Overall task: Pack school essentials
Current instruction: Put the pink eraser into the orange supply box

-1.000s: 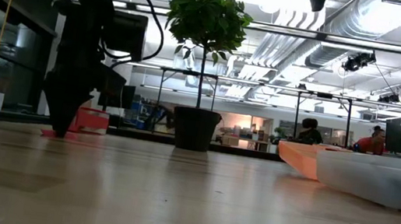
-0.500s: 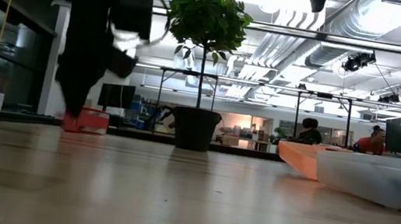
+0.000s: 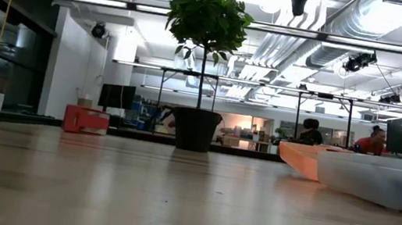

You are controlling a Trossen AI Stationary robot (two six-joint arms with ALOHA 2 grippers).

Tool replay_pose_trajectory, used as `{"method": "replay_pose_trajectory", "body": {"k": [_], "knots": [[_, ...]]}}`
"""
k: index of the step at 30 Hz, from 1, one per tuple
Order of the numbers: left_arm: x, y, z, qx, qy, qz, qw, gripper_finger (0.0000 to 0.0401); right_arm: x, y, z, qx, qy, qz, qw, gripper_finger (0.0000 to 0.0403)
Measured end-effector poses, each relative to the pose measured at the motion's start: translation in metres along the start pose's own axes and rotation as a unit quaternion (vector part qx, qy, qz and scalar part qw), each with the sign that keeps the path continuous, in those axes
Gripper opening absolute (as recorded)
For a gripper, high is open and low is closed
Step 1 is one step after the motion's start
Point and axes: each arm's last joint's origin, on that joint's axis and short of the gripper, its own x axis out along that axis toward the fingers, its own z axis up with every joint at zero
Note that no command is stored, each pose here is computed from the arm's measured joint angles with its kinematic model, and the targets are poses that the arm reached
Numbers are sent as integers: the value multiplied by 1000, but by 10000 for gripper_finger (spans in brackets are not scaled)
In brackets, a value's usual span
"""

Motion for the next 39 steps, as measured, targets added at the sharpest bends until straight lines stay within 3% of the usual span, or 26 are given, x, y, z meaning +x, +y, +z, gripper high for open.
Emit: {"method": "replay_pose_trajectory", "body": {"k": [3, 8, 17, 21, 27, 33, 39], "knots": [[-15, -15, 14, 38, -75, -39, 996, 74, 7, 2, 1, -17, -22, 18, 999, 165], [-28, -27, 22, 67, -132, -58, 987, 74, 6, 4, 6, -18, -44, 32, 998, 165], [-19, -28, 18, 50, -125, -42, 990, 74, 5, 4, 6, -43, -45, 32, 998, 165], [-10, -26, 19, -2, -143, -24, 989, 74, 15, 8, 2, -110, -34, 0, 993, 165], [19, -22, 18, -137, -185, 5, 973, 74, 44, 19, 1, -221, -25, -96, 970, 165], [48, -19, 8, -195, -199, 19, 960, 74, 65, 19, 6, -212, -33, -215, 953, 165], [59, -20, 7, -226, -236, 19, 945, 74, 69, 23, 18, -208, -50, -225, 951, 165]]}}
